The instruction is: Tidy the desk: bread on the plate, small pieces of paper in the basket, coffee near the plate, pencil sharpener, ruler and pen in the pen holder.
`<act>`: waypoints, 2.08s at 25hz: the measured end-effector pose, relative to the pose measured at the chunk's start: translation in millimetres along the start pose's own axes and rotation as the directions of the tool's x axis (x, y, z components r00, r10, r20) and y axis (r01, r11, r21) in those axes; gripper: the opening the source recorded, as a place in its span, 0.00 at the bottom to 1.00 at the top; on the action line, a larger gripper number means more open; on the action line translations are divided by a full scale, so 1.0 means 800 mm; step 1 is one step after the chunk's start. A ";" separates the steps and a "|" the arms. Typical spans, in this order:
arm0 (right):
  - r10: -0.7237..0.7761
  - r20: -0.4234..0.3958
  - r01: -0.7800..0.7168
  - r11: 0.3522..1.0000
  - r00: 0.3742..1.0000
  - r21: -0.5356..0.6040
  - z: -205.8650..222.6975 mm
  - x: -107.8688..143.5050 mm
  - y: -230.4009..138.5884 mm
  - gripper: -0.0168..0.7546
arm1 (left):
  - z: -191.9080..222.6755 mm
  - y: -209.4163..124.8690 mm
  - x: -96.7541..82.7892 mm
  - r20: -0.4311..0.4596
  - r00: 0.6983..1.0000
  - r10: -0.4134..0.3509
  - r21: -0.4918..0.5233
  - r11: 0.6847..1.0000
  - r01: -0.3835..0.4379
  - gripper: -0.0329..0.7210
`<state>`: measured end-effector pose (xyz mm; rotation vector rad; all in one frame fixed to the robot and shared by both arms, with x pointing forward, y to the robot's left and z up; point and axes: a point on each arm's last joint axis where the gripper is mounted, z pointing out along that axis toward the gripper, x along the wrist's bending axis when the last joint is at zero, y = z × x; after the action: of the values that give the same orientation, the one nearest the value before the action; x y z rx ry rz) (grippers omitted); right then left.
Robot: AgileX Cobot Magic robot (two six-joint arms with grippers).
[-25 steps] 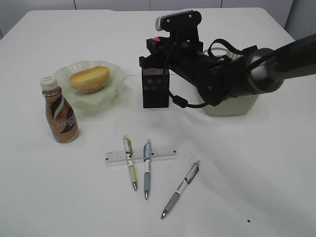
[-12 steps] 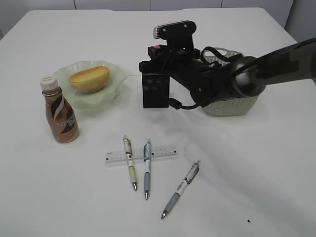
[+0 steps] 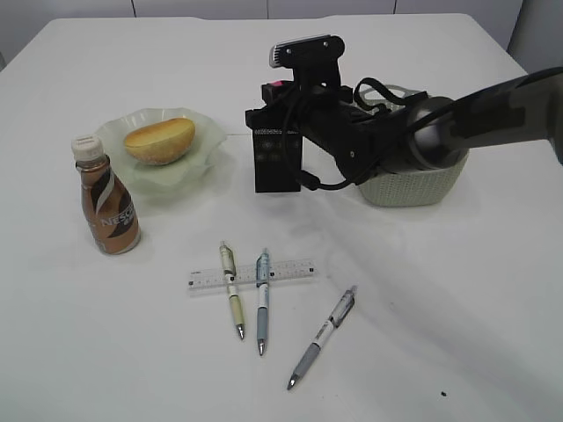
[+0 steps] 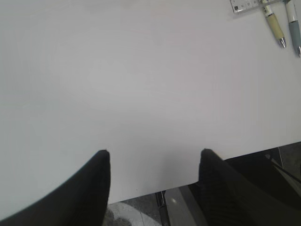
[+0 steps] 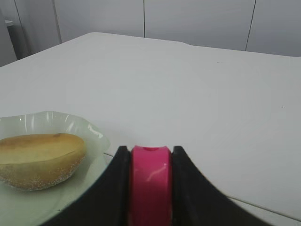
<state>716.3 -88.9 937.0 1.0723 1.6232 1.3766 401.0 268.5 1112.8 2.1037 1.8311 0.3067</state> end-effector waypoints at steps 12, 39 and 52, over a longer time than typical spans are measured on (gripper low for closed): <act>-0.018 -0.012 0.018 0.999 1.000 0.038 0.000 0.001 -0.003 0.37 | 0.000 0.000 0.000 0.000 1.000 0.000 0.000 1.000 0.000 0.62; 0.042 -0.049 -0.023 0.940 0.998 0.340 -0.092 0.000 0.139 0.40 | 0.000 0.000 0.009 -0.077 0.997 0.026 -0.002 1.000 -0.026 0.62; 0.097 0.065 -0.112 0.634 0.993 0.765 -0.220 -0.007 0.188 0.40 | -0.008 0.013 -0.004 -0.057 0.988 0.141 -0.019 0.990 -0.142 0.62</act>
<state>577.0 -148.1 1112.5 1.6717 2.2407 0.6811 408.0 264.7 1123.1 2.2347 1.7022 0.4235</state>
